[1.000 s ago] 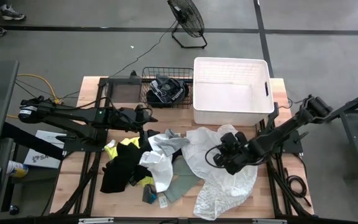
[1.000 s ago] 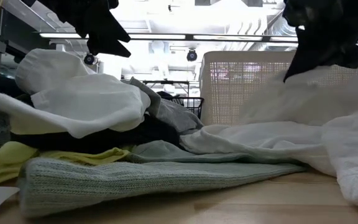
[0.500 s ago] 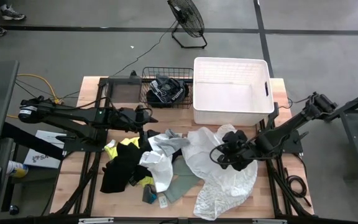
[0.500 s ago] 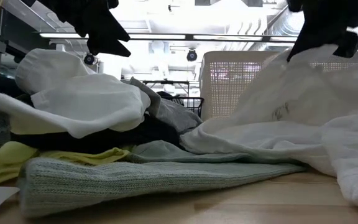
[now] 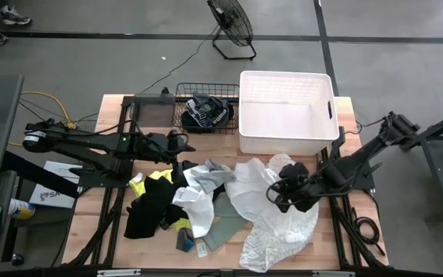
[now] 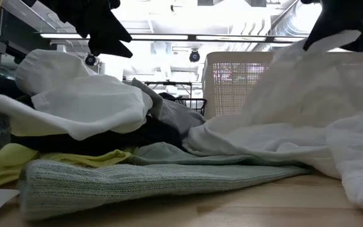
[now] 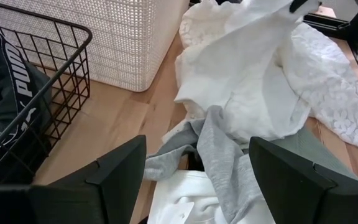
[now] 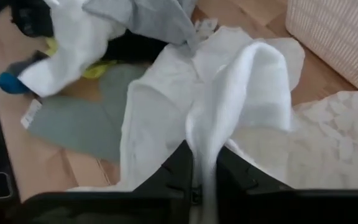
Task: Pick & Place Cloths
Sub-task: Put the white sock into the black bin
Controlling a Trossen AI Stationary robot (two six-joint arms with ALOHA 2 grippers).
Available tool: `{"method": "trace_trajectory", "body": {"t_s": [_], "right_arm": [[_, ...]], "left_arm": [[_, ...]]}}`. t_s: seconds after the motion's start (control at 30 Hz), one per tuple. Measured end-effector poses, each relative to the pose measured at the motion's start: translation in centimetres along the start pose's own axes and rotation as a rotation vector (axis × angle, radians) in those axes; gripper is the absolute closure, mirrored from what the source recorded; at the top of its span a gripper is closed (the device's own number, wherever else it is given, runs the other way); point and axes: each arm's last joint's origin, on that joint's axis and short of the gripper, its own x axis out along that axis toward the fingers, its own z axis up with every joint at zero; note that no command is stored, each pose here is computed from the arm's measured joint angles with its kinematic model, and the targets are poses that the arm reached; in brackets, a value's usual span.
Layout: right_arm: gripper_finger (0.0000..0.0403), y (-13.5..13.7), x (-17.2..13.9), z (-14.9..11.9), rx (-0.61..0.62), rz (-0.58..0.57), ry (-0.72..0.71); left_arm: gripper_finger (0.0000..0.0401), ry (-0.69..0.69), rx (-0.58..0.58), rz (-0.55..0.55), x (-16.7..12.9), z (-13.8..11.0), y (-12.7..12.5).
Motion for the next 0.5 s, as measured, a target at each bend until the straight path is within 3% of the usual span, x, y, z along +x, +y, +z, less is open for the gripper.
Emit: {"method": "trace_trajectory", "body": {"t_s": [0.17, 0.5], "right_arm": [[0.0329, 0.04, 0.62, -0.43, 0.023, -0.031, 0.031], [0.0222, 0.0, 0.69, -0.33, 0.019, -0.052, -0.014]], "left_arm": [[0.0121, 0.001, 0.0, -0.003, 0.0, 0.0, -0.01], [0.0121, 0.002, 0.004, -0.004, 0.0, -0.01, -0.01]]}}
